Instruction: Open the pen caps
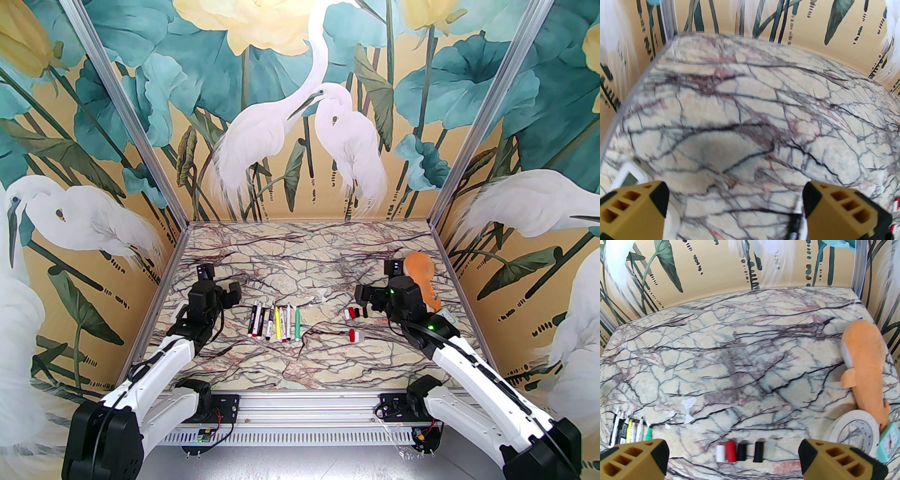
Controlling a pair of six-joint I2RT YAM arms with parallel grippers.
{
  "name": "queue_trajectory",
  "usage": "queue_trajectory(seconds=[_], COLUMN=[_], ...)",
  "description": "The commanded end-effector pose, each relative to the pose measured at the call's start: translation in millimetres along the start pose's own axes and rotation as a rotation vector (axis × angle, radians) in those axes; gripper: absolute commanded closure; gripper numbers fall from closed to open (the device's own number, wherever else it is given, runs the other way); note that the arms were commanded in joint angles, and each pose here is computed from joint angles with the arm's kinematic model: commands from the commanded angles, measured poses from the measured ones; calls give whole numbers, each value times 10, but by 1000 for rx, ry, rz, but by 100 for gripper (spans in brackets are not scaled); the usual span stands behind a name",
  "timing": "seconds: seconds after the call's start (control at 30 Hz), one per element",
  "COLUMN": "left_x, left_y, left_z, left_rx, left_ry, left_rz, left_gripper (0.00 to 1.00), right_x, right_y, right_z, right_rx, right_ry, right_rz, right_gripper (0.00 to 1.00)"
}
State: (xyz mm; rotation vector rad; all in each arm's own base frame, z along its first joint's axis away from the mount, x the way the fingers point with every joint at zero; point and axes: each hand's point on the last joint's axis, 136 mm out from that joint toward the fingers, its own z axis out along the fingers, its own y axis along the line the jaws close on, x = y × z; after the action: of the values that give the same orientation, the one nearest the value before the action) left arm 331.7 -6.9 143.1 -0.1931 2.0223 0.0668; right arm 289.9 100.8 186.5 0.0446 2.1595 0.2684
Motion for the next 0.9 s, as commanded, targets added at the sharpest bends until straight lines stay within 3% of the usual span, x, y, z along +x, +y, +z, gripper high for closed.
queue_trajectory(seconds=[0.0,0.1,0.33,0.5,0.73,0.87], left_x=[-181,-126,-192,-236,-103,-103], left_y=[87,48,-108,-131,-131,37], left_z=[60,115,310,413,719,784], left_rx=[-11,56,115,151,188,184], left_ry=[-133,-200,-255,-281,-223,-211], left_rz=[36,-6,96,77,59,-21], left_gripper=[0,0,0,0,0,1], right_x=[-124,-186,-324,-398,-348,-368], right_y=[-104,-167,-481,-686,-899,-1089], right_z=[7,68,222,339,568,652], right_rx=[59,94,203,256,291,321], right_ry=[-56,-80,-129,-147,-141,-163], right_rz=[-44,-76,-53,-38,-62,-75], right_gripper=[1,1,1,1,1,1])
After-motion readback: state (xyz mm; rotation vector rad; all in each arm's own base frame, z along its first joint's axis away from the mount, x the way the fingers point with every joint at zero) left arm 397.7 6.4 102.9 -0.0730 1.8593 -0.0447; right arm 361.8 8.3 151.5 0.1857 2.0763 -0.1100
